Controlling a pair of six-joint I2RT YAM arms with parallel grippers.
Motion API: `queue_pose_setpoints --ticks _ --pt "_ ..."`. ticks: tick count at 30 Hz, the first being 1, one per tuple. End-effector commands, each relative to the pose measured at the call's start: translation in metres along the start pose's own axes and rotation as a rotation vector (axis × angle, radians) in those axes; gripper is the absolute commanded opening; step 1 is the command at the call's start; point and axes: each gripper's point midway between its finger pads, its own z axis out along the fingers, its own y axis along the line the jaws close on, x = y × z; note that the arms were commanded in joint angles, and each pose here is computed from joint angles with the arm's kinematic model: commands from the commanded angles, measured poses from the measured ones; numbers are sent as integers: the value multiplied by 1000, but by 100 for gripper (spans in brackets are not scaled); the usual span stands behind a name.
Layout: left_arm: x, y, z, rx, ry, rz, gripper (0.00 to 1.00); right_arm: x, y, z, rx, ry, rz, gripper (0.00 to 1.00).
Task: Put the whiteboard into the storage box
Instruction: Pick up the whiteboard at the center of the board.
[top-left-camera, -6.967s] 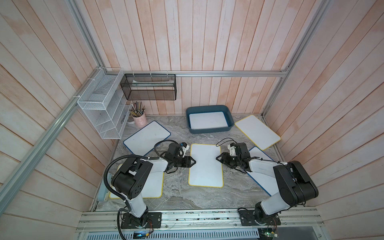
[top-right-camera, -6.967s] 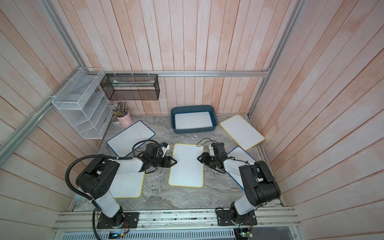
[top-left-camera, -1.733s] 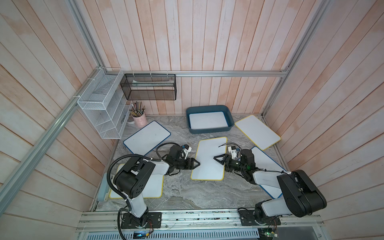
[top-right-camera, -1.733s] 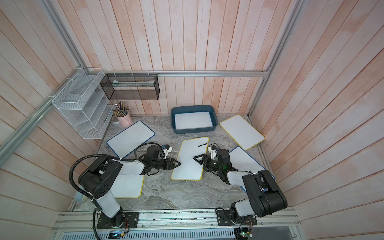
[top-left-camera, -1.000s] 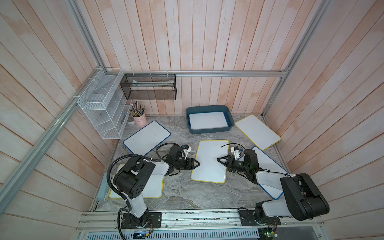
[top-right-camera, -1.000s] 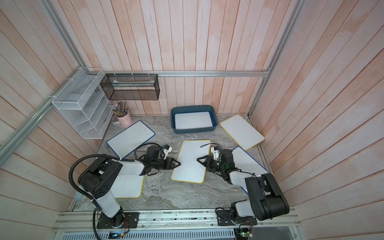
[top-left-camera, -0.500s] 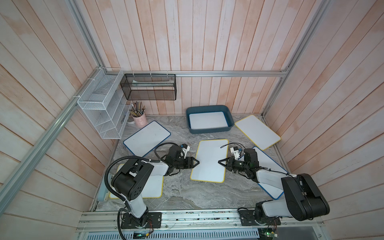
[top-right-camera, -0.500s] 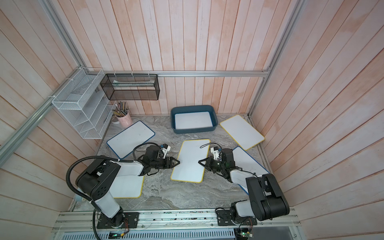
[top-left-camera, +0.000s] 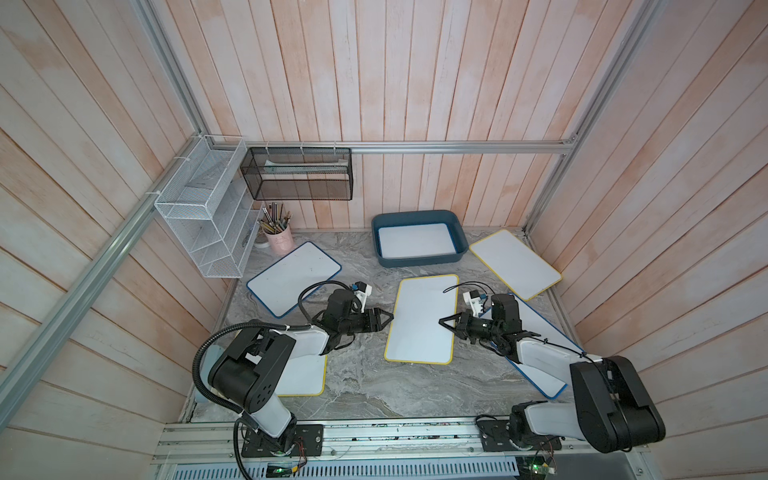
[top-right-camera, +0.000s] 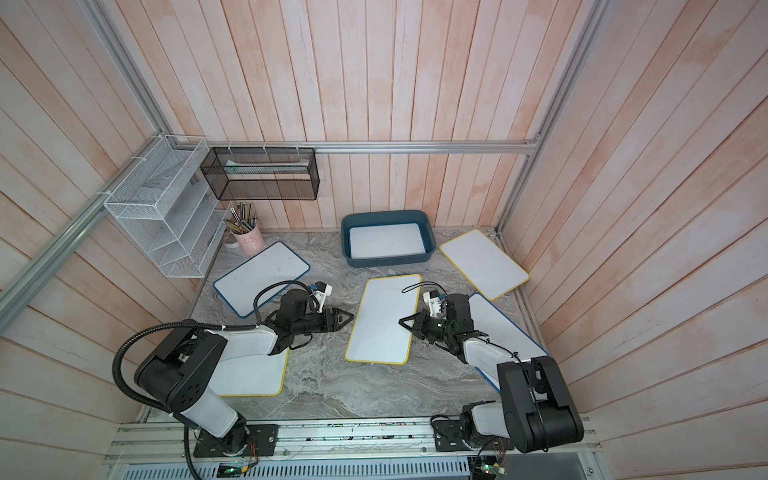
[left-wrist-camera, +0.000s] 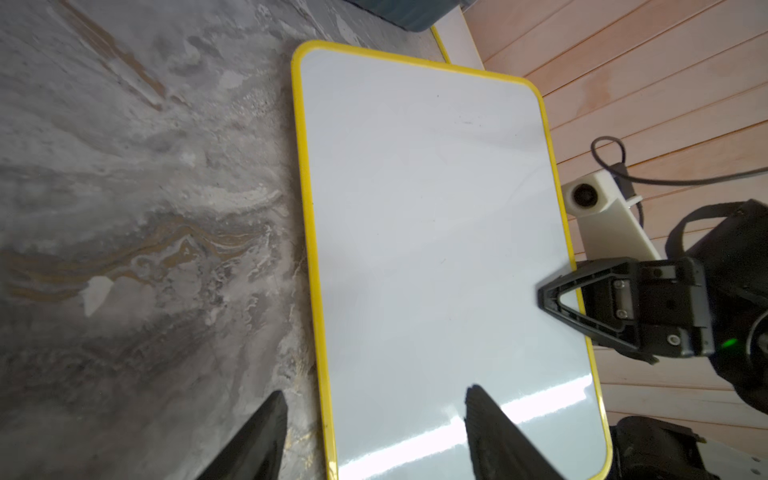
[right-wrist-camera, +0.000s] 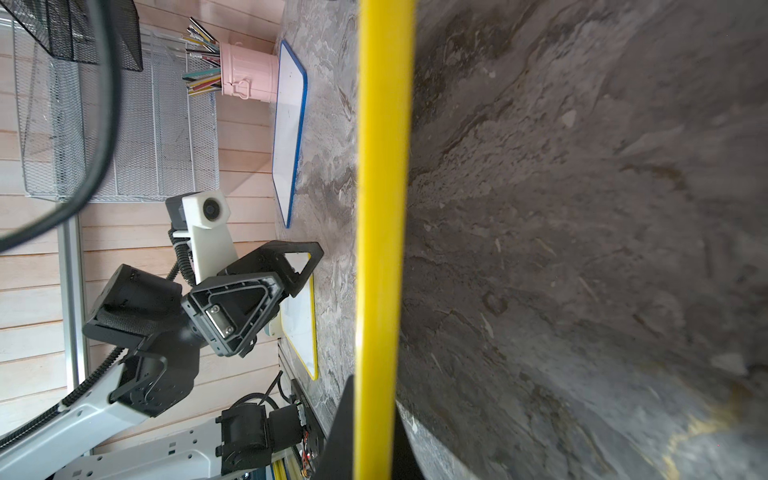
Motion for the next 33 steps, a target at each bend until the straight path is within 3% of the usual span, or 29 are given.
queue_pose_setpoints --ticks 1,33 --pt "-12 -2 -10 32 -56 -17 70 -15 17 -8 -36 -38 -95 0" --pt "-45 -17 -33 -21 -191 96 70 -58 68 -48 -108 -205 -215 0"
